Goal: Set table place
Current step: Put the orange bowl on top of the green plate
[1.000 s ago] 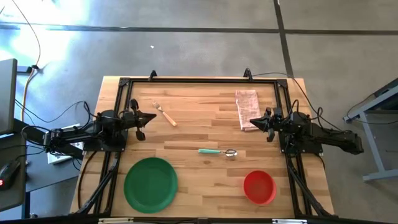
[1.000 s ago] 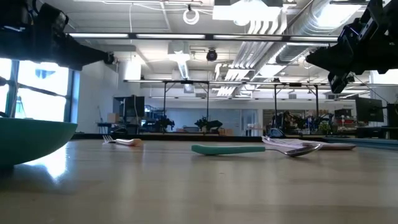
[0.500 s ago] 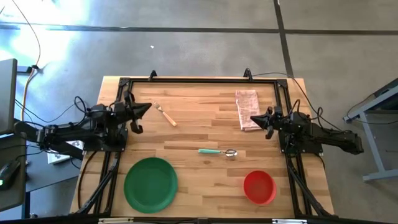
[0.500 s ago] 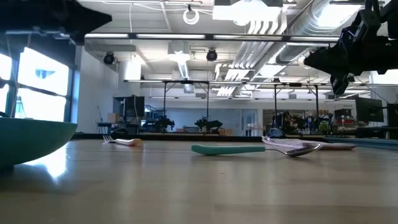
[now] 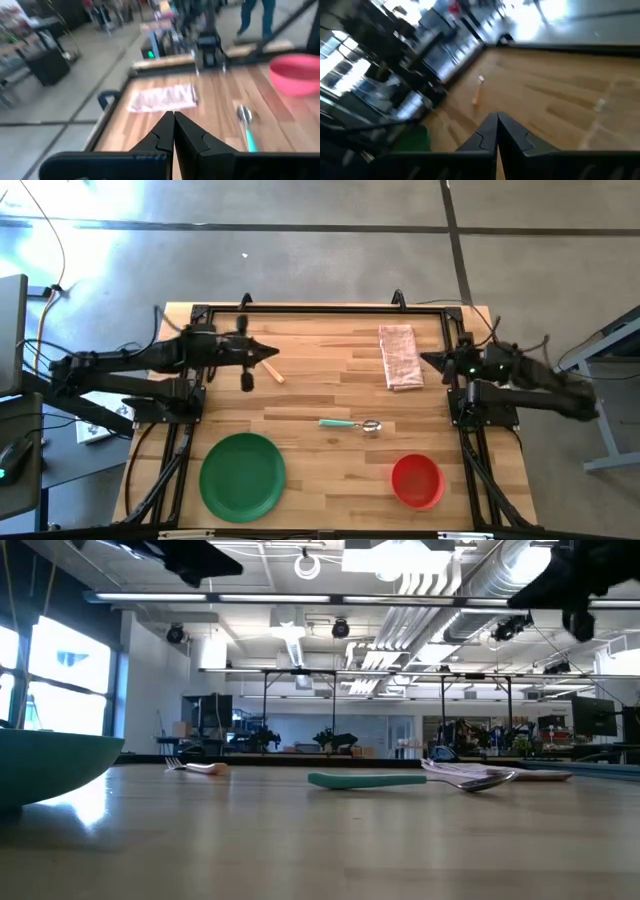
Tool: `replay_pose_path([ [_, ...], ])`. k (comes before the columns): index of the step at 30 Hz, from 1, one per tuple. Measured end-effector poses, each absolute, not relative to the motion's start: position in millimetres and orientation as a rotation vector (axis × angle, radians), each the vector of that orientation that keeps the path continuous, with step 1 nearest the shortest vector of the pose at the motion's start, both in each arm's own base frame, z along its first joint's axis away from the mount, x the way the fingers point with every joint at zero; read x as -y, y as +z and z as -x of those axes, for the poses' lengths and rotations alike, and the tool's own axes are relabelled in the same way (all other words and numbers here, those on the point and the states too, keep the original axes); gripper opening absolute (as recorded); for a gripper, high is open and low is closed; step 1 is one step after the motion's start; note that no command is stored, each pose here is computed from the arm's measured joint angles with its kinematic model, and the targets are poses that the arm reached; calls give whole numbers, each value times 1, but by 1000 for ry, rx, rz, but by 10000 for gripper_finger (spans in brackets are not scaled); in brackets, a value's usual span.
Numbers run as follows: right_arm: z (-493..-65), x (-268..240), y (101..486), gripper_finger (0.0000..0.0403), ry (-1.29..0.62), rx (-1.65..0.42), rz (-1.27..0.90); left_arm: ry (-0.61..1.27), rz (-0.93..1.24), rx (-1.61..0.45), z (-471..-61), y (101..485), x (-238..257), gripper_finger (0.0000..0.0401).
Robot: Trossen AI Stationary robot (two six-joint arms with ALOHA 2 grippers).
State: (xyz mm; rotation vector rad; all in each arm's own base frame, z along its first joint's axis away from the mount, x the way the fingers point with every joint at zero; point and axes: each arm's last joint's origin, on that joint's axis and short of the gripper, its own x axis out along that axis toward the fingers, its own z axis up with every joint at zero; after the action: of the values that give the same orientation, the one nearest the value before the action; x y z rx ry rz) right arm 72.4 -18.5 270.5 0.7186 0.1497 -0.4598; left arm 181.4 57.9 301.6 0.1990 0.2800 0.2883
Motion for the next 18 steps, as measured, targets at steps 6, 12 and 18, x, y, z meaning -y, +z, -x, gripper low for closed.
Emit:
replay_pose_path([
  [6, -100, 19, 312, 0, -664, -779, -709, 201, -202, -338, -214, 308, -66, 0],
  [12, -145, 2, 323, 0, -690, -1287, -615, 163, -228, -335, -226, 316, -68, 0],
  [18, -152, -42, 332, 1, -645, -1235, -677, 154, -243, -326, -225, 318, -68, 1],
])
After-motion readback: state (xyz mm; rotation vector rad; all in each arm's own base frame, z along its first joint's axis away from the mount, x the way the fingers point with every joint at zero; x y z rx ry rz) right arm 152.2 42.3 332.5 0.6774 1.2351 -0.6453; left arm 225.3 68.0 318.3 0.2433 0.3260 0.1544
